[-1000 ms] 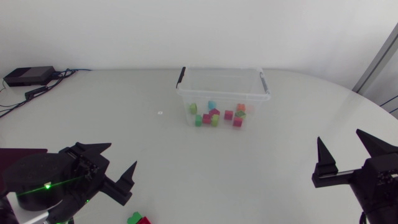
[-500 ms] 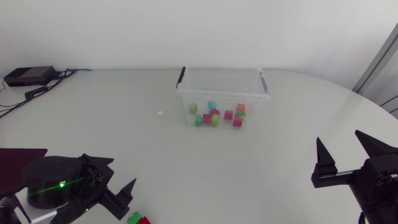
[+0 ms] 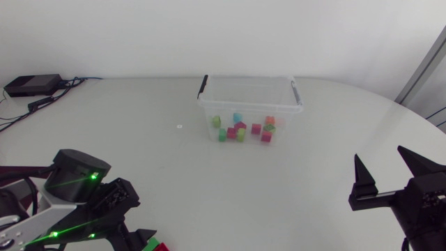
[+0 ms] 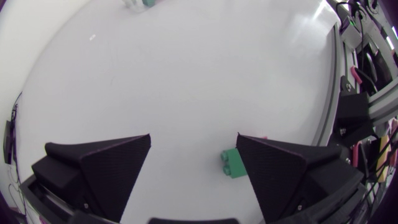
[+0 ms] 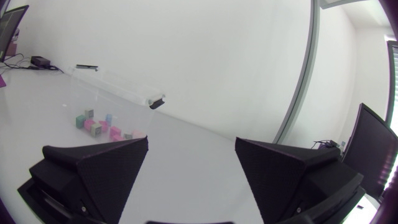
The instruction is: Pick up the duplo bricks and place them in the container
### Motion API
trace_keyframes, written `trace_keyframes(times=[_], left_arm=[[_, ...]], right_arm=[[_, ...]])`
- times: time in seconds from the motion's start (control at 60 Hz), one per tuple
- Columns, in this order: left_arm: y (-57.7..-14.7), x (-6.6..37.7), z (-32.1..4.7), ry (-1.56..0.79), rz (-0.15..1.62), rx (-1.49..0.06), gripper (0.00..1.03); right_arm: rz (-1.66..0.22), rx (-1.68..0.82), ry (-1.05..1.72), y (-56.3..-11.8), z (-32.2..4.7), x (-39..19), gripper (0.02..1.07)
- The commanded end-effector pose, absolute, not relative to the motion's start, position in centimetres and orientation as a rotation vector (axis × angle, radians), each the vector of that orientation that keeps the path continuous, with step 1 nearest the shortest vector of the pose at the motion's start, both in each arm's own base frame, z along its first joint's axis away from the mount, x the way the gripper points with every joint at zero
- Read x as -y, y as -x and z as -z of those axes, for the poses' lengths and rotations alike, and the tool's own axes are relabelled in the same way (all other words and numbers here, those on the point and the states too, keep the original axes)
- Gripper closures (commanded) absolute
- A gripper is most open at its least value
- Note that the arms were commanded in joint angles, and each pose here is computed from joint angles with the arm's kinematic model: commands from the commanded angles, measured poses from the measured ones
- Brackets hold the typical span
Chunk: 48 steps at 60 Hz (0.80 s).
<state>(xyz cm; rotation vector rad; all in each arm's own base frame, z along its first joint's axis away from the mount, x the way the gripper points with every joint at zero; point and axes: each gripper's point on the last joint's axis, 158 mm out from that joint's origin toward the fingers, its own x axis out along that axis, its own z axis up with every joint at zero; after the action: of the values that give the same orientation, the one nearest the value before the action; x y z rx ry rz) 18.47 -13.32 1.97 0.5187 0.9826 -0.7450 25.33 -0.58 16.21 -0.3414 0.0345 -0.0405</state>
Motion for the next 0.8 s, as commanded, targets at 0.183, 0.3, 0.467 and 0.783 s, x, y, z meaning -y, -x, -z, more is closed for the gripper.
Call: trace_keyframes(times=[0.183,0.3,0.467,0.783], left_arm=[[-16.7,12.1,-0.4,-0.569,0.801,-1.204,0.1],[-15.8,13.0,-0.2,-0.562,0.857,-1.236,0.1],[-14.4,13.9,-0.2,-0.558,0.929,-1.284,0.1],[-15.5,12.4,2.3,-0.608,0.855,-1.351,0.1]], right_arm=[[0.036,-0.046,0.319,-25.4,-15.2,0.5,0.06],[0.037,-0.047,0.319,-25.4,-15.2,0.5,0.06],[0.037,-0.047,0.319,-25.4,-15.2,0.5,0.06],[0.036,-0.046,0.319,-25.4,-15.2,0.5,0.06]])
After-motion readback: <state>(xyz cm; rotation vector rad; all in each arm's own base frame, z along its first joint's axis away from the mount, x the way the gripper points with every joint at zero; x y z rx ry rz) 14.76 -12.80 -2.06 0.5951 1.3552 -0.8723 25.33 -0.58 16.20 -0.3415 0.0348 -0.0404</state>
